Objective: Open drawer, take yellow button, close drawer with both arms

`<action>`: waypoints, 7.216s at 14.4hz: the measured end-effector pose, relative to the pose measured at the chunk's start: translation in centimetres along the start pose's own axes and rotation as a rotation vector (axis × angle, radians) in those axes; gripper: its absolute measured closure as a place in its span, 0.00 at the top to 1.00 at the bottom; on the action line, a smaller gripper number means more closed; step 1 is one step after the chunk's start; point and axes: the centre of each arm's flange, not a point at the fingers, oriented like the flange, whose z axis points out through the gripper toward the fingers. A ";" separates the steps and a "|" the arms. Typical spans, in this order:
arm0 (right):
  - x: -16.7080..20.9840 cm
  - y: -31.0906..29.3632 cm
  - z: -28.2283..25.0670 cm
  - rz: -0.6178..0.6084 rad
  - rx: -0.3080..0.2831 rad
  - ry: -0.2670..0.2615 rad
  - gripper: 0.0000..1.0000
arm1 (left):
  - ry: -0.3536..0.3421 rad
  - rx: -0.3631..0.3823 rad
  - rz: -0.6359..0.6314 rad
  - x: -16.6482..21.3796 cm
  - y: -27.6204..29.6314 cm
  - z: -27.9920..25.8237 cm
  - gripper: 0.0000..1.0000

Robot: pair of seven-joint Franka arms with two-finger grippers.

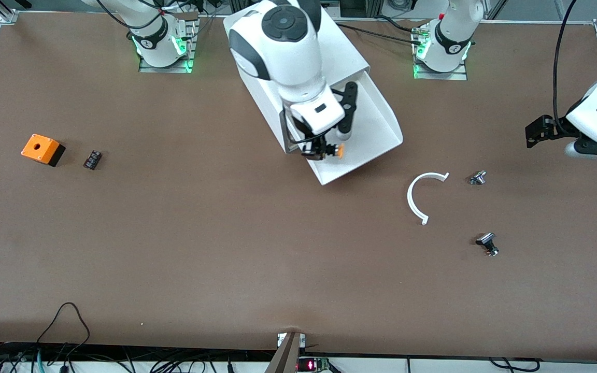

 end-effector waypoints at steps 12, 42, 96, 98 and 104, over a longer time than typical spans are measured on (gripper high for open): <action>-25.6 14.0 5.9 0.560 -0.004 -0.185 0.42 | -0.054 -0.173 -0.102 3.2 7.0 7.8 1.00; -63.3 8.7 17.9 1.100 -0.047 -0.233 0.42 | -0.120 -0.294 -0.623 -5.9 38.1 17.1 1.00; -51.9 20.9 -16.7 1.405 -0.038 -0.313 1.00 | 0.048 -0.061 -0.122 1.2 3.6 -3.4 1.00; -51.9 20.9 -16.7 1.402 -0.038 -0.312 1.00 | 0.062 -0.061 -0.138 1.2 2.7 -4.0 1.00; -52.0 20.9 -16.7 1.402 -0.038 -0.312 1.00 | 0.053 -0.066 -0.125 2.0 3.4 -3.8 1.00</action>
